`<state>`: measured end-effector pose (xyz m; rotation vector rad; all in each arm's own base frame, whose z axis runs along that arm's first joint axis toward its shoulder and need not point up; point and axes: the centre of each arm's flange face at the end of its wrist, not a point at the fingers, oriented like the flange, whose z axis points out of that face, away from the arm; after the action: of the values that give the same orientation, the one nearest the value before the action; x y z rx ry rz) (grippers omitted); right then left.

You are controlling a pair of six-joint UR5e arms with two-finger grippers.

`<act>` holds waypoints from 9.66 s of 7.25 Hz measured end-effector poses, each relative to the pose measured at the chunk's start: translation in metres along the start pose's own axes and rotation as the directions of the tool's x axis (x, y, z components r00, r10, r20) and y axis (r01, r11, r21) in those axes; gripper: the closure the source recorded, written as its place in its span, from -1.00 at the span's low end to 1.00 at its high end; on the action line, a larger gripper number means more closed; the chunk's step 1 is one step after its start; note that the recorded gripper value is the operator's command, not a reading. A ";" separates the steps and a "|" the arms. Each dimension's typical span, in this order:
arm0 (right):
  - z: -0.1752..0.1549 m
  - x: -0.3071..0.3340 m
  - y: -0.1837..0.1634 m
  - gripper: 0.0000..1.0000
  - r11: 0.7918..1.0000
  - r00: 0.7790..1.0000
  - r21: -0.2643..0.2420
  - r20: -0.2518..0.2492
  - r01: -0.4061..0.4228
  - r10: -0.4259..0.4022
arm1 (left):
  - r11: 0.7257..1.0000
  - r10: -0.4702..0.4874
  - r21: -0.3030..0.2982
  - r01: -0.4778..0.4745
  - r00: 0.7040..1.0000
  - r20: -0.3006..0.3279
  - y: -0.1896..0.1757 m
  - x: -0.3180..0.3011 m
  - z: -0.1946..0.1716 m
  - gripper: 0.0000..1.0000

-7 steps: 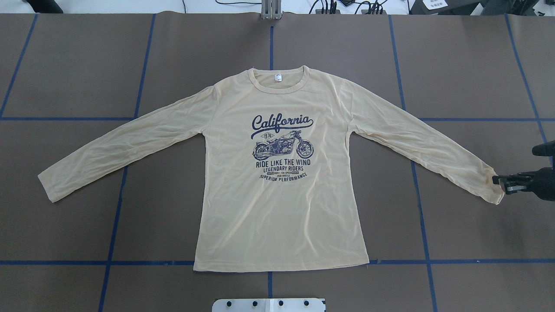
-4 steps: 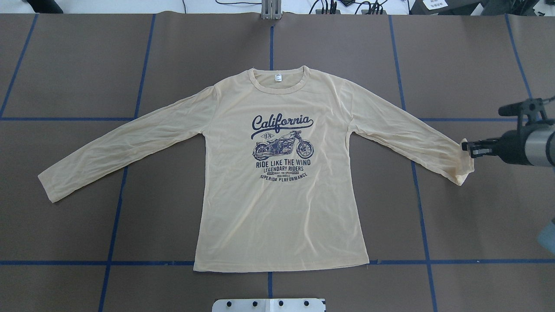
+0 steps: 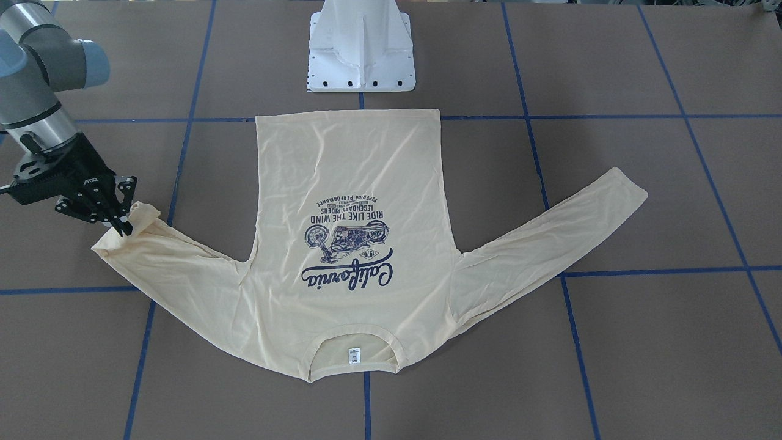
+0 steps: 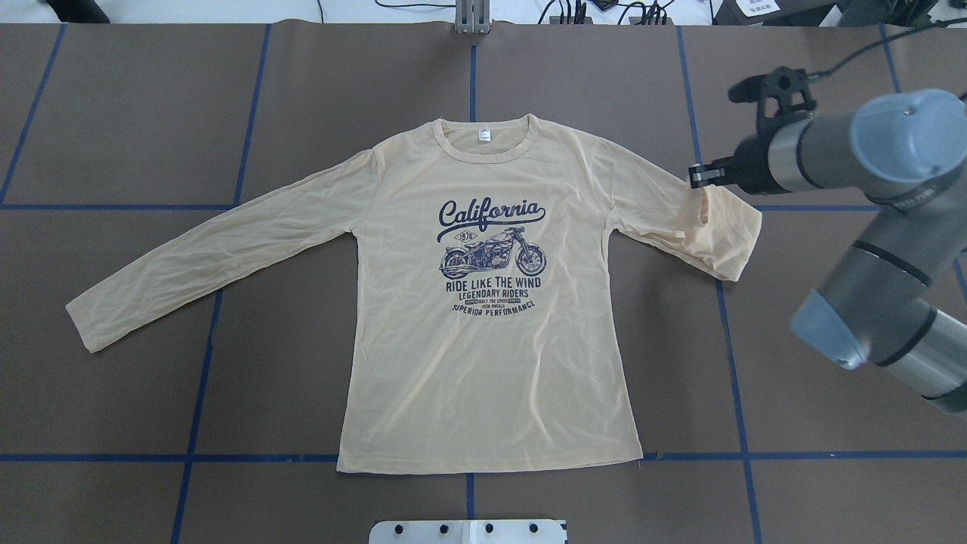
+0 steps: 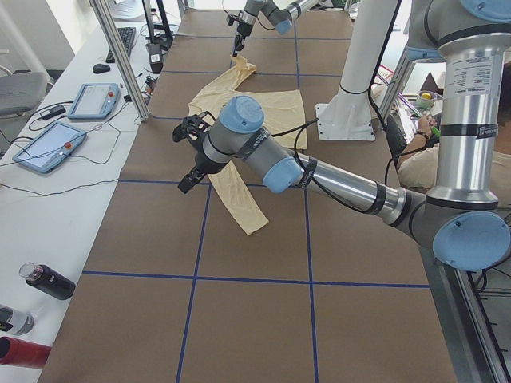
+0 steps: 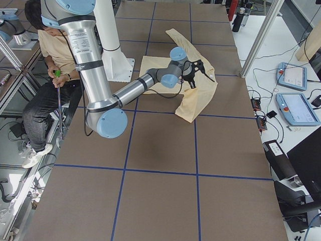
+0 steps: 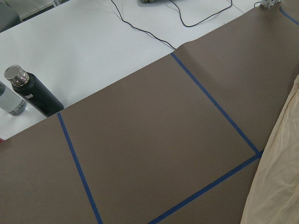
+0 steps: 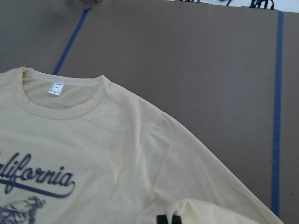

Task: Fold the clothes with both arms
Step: 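Carry the sleeve cuff with the right gripper across the shirt body, then release the sleeve near the collar and raise the right gripper away, then lower the left gripper and grasp the cuff of the other sleeve, then carry the sleeve cuff with the left gripper across the shirt body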

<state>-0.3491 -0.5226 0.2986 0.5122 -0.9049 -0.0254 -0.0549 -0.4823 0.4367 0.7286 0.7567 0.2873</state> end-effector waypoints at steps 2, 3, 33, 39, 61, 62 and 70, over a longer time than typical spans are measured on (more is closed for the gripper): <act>0.016 -0.104 -0.046 1.00 0.998 0.998 0.030 0.011 -0.060 0.060 | 1.000 0.000 0.000 0.000 1.000 0.000 0.000 0.000 0.000 -1.00; 0.029 -0.149 -0.063 1.00 0.996 0.997 0.044 0.013 -0.077 0.077 | 1.000 -0.001 -0.001 0.001 1.000 0.000 0.000 0.000 0.000 -1.00; -0.159 0.150 0.026 -0.99 0.965 0.988 -0.260 -0.130 0.041 -0.077 | 0.920 -0.386 -0.063 0.387 0.922 0.034 0.197 0.134 0.240 -0.55; -0.159 0.147 0.023 -0.99 0.966 0.989 -0.256 -0.127 0.045 -0.080 | 0.926 -0.358 -0.120 0.359 0.933 0.026 0.216 0.151 0.255 -0.36; -0.157 0.148 0.023 -0.99 0.966 0.989 -0.258 -0.132 0.032 -0.068 | 0.848 -0.493 -0.204 0.490 0.869 0.036 -0.194 0.426 0.243 1.00; -0.157 0.148 0.023 -0.99 0.966 0.989 -0.258 -0.132 0.032 -0.068 | 0.831 -0.521 -0.206 0.517 0.853 0.035 -0.236 0.457 0.255 1.00; -0.157 0.149 0.023 -1.00 0.966 0.989 -0.259 -0.133 0.028 -0.064 | 0.772 -0.606 -0.252 0.583 0.795 -0.019 -0.357 0.625 0.310 1.00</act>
<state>-0.1421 -0.4716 0.3399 0.2895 -0.7378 -0.1455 0.5996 -0.5917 0.0200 0.2188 0.9920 -0.1726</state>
